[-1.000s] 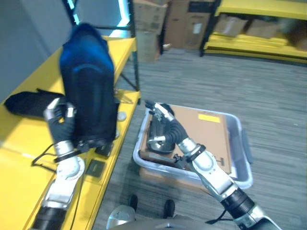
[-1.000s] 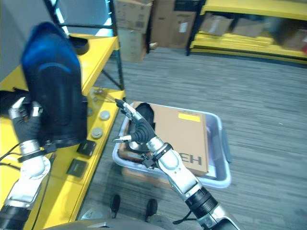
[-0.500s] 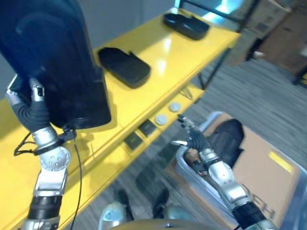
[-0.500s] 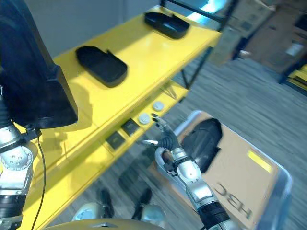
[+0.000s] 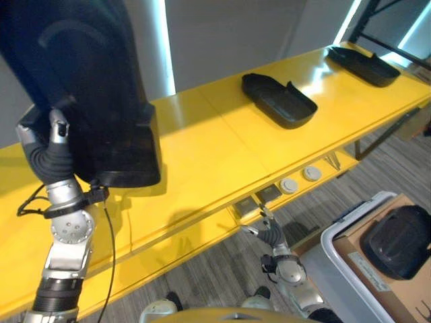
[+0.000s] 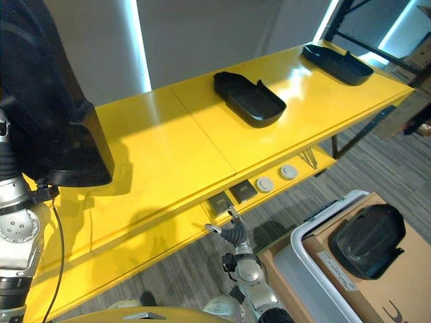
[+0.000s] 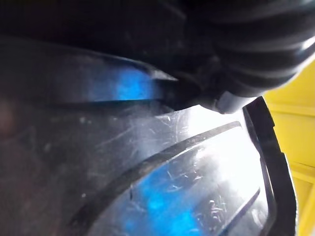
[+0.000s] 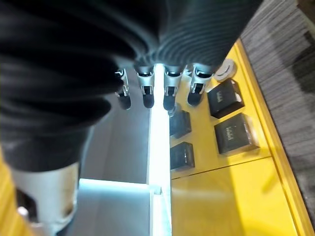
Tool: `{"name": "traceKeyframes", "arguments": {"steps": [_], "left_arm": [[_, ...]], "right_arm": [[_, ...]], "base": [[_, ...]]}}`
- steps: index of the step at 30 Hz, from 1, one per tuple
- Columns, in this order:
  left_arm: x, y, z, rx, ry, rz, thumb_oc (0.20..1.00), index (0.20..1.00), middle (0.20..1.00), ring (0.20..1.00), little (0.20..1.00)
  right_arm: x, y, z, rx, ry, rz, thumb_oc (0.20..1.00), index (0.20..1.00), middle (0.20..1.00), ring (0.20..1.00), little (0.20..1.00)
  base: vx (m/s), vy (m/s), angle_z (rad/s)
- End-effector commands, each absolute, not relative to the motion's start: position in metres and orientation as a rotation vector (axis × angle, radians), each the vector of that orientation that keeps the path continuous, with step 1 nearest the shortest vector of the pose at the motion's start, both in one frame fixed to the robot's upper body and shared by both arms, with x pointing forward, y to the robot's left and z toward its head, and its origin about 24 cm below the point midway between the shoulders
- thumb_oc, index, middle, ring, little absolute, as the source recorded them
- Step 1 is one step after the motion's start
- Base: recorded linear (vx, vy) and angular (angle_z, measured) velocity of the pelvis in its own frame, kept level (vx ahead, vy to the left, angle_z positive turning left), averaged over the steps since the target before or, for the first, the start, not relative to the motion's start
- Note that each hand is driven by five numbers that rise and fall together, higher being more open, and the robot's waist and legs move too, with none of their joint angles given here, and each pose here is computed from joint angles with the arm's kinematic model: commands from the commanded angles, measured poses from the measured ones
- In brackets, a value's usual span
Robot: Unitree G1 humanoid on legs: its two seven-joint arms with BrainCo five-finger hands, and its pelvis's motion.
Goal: Move parts from the plastic box to the shelf.
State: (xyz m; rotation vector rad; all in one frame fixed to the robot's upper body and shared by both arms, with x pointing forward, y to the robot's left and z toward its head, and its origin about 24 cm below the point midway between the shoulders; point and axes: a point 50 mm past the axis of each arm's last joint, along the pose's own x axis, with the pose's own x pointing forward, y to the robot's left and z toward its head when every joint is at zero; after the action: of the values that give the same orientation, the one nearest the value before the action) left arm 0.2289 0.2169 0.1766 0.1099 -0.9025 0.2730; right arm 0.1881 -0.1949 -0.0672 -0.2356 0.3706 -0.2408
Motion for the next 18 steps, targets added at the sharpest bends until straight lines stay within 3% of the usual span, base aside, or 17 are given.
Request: {"name": "traceKeyframes", "arguments": {"steps": [1,8,14,16,18], "left_arm": [[0.223,0.201,0.201,0.065,-1.05,0.174,0.2,0.2,0.2,0.2,0.2],[0.241,0.185,0.196,0.048,-0.952,0.134,0.2,0.2,0.2,0.2,0.2],[0.253,0.193,0.185,0.022,-0.788,0.176,0.2,0.2,0.2,0.2,0.2],[0.258,0.205,0.174,0.04,-0.702,0.267,0.2,0.2,0.2,0.2,0.2],[0.266,0.21,0.169,0.021,-0.658,0.289,0.2,0.2,0.2,0.2,0.2]], "right_arm": [[0.187,-0.206,-0.075,-0.247,0.463,-0.331,1.0,1.0,1.0,1.0,1.0],[0.15,-0.228,-0.121,-0.144,0.808,-0.413,1.0,1.0,1.0,1.0,1.0],[0.104,-0.236,-0.154,-0.037,1.181,-0.272,1.0,1.0,1.0,1.0,1.0],[0.071,-0.245,-0.162,-0.06,1.373,-0.144,1.0,1.0,1.0,1.0,1.0],[0.063,-0.253,-0.161,-0.078,1.417,-0.145,1.0,1.0,1.0,1.0,1.0]], "base": [[-0.09,0.04,1.93],[0.02,-0.104,0.7],[0.02,-0.471,0.23],[-0.01,-0.587,0.35],[-0.06,-0.146,0.15]]}}
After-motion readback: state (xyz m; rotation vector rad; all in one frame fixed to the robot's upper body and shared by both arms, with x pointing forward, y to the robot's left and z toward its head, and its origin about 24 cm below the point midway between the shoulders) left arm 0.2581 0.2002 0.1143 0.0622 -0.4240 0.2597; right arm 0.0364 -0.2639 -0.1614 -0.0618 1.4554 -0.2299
